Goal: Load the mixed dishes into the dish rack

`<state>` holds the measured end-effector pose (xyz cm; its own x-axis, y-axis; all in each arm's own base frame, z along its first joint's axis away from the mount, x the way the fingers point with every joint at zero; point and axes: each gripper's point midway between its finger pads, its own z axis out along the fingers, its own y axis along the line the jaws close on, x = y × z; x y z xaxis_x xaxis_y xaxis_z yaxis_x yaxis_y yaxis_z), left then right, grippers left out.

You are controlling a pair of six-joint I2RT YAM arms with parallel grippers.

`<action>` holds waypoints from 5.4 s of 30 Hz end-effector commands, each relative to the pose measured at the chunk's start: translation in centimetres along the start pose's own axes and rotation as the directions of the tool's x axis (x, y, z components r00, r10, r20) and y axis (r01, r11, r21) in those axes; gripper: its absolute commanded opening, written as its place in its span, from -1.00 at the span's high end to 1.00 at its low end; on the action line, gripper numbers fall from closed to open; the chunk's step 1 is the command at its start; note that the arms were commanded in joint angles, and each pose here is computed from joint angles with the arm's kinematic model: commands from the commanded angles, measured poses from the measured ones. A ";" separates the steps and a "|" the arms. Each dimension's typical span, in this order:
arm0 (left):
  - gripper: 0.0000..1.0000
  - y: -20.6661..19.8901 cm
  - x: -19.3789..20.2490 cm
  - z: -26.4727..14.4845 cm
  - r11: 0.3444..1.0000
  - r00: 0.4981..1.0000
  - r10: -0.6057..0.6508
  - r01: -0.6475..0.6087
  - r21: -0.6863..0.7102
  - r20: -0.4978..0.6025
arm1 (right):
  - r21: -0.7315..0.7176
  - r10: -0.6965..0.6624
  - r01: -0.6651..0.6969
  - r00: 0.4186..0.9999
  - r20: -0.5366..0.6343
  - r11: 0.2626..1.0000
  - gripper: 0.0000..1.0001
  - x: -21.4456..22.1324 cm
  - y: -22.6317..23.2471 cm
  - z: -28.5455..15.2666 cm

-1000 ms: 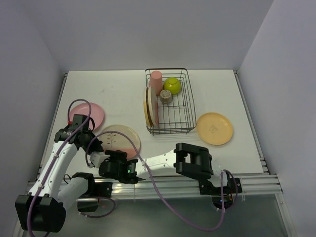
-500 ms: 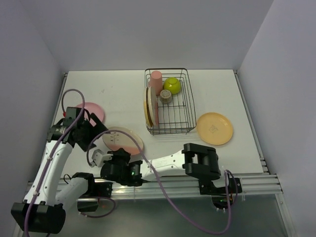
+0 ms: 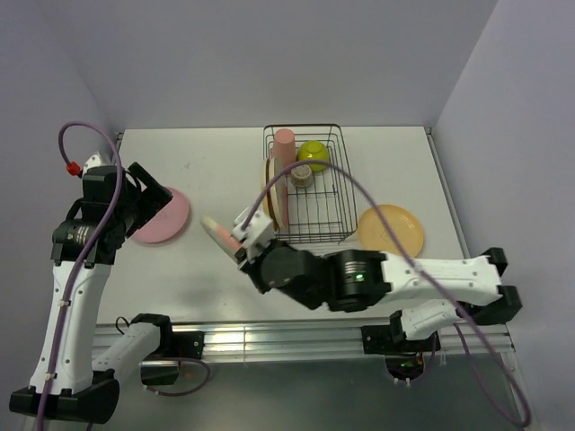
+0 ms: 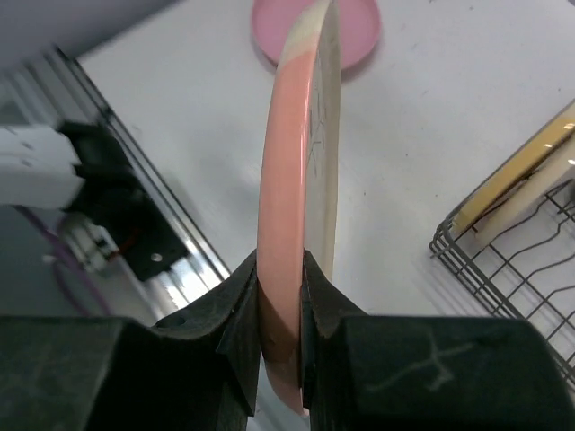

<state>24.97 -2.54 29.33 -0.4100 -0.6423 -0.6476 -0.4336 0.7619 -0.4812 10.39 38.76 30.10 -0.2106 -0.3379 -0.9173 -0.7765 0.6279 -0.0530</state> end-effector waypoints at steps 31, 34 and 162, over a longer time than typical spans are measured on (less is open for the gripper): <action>-0.88 5.5 7.3 18.0 0.779 0.764 0.577 -0.621 -0.088 -0.288 | 0.254 0.523 -0.693 0.691 0.499 0.674 1.00 -10.8 -27.6 -7.3; -0.89 5.5 8.1 19.4 0.765 0.740 0.598 -0.642 -0.058 -0.310 | 0.249 0.547 -0.693 0.699 0.461 0.676 1.00 -10.3 -27.5 -5.8; 1.00 -18.0 1.2 -28.5 -0.162 0.831 0.428 0.456 0.875 -0.354 | -0.301 0.610 -0.548 0.774 0.173 0.780 -0.31 -9.0 -14.7 -10.6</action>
<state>14.21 -20.79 49.48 -0.8485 -0.2305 -0.4763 0.5151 -0.1538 -0.8432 17.56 23.50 42.42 -0.4348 0.1374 -0.8900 -0.6850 0.5910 0.4259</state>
